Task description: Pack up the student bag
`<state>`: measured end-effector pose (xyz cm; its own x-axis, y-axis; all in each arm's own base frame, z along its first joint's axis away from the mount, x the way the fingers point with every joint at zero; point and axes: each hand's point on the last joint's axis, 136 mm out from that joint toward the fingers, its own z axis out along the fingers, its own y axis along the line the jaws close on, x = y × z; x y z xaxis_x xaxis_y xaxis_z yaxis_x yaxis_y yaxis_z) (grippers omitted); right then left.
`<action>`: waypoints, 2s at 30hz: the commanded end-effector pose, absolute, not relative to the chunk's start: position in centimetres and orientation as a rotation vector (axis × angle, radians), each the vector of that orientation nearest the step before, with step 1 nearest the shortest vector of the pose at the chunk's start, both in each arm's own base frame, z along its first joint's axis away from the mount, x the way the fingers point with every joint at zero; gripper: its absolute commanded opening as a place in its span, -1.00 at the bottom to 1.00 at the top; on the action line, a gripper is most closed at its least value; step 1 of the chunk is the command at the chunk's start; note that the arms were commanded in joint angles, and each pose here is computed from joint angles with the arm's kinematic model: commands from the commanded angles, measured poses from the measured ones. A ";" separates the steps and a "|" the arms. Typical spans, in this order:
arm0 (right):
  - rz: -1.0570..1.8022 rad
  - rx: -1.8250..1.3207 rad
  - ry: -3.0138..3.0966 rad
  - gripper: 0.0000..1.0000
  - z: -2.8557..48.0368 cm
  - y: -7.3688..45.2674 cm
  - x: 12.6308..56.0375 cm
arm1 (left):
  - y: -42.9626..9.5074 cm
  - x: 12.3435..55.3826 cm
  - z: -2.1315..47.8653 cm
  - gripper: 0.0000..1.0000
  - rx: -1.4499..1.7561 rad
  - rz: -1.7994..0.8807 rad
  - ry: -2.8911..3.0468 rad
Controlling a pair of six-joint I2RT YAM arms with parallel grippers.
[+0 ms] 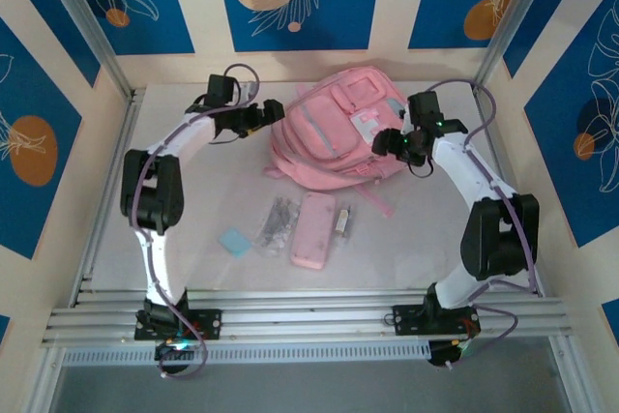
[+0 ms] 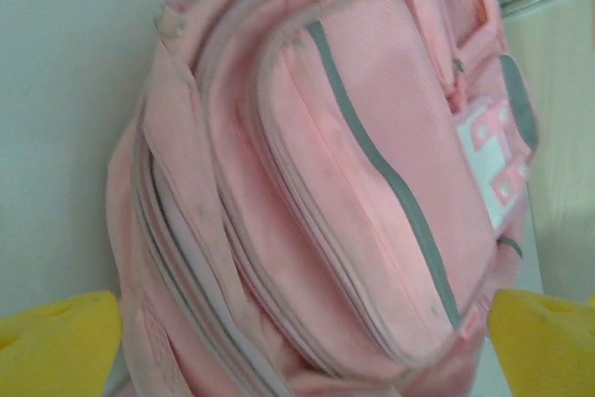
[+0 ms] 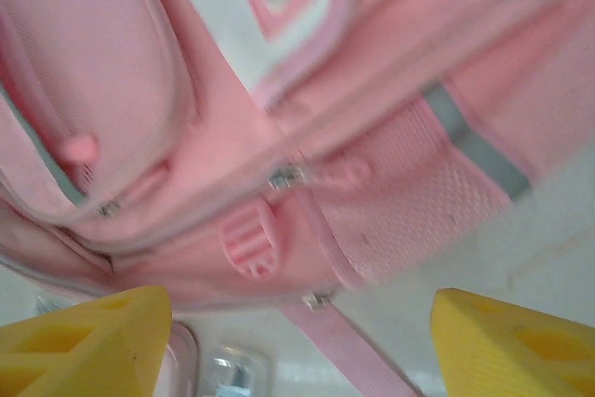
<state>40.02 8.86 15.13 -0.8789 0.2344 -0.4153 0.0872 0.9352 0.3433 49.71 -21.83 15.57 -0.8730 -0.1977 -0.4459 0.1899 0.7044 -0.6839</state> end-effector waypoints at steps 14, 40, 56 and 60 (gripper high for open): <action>0.488 0.141 2.690 0.66 8.3 10.6 46.1 | -26.4 38.6 17.3 0.95 0.067 -1.240 2.343; 0.797 0.219 2.608 0.52 13.7 15.1 39.2 | -30.2 37.6 17.7 0.88 0.224 -0.967 2.332; 0.671 0.776 2.506 0.27 7.2 2.9 43.8 | -39.7 37.5 15.3 0.27 0.517 -0.924 2.366; 0.816 0.830 2.531 -0.34 5.0 4.7 44.8 | -41.9 37.7 13.9 0.24 0.564 -0.963 2.404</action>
<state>43.10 2.34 4.52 -0.7618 0.6124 -0.2115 0.4478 0.7337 0.5111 38.10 -40.08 14.34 -0.7947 0.1361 -0.5916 0.5016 0.6962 -0.5136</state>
